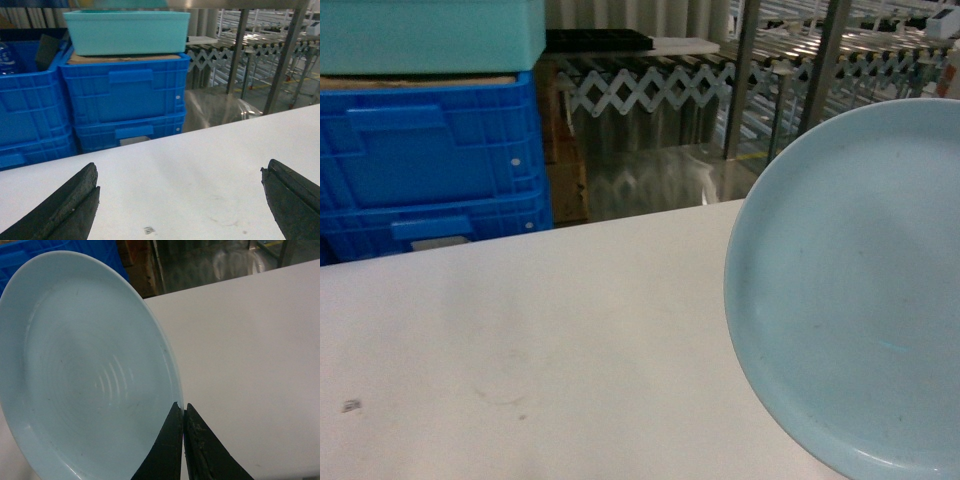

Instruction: Place blue tray on left shelf second layer neatly

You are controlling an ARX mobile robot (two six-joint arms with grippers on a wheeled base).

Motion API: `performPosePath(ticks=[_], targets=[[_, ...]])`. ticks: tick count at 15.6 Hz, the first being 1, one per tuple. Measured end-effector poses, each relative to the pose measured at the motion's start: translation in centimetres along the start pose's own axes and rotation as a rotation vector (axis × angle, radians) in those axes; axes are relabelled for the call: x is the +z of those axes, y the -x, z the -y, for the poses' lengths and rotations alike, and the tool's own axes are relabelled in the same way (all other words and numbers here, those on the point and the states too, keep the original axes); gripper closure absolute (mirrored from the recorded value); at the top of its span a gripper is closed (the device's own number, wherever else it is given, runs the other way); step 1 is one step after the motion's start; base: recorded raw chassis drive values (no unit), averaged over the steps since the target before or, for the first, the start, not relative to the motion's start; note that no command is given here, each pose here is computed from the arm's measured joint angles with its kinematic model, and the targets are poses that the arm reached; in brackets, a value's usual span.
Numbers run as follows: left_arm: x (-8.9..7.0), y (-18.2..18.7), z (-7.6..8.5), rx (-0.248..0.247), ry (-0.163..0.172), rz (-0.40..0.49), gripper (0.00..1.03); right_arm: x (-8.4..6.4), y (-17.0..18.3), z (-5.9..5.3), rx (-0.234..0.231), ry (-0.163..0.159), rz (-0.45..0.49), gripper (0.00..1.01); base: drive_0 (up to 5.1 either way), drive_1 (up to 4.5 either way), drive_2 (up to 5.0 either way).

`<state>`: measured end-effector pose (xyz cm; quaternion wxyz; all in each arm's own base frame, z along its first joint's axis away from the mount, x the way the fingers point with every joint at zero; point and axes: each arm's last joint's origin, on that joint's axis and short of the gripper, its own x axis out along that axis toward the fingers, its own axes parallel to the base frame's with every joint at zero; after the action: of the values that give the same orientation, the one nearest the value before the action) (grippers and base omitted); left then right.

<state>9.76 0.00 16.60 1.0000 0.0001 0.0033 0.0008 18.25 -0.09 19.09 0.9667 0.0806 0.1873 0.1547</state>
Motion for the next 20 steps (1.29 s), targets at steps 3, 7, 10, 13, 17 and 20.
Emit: performPosePath(ticks=[3,7,10,13,17,20], targets=[[-0.01,0.0,0.0,-0.001,0.0,-0.001,0.05,-0.01,0.0,0.0,-0.001,0.0,-0.001,0.99,3.5,-4.21,-3.5],[0.04,0.0,0.01,-0.002,0.0,0.005,0.05,0.0,0.0,-0.01,0.0,0.0,0.0,0.99,3.6,-3.89,-3.9],[0.03,0.0,0.0,-0.001,0.0,0.003,0.05,-0.02,0.0,0.0,-0.001,-0.001,-0.002,0.99,3.5,-3.99,-4.0],[0.06,0.0,0.0,-0.002,0.0,0.006,0.05,-0.01,0.0,0.0,-0.001,-0.001,-0.001,0.99,3.4,-4.04,-4.0],[0.03,0.0,0.0,0.001,0.0,0.003,0.05,-0.02,0.0,0.01,-0.001,-0.001,-0.001,0.99,3.4,-4.04,-4.0],[0.03,0.0,0.01,-0.002,0.0,0.003,0.05,-0.01,0.0,0.0,-0.001,0.0,-0.001,0.99,3.4,-4.04,-4.0]])
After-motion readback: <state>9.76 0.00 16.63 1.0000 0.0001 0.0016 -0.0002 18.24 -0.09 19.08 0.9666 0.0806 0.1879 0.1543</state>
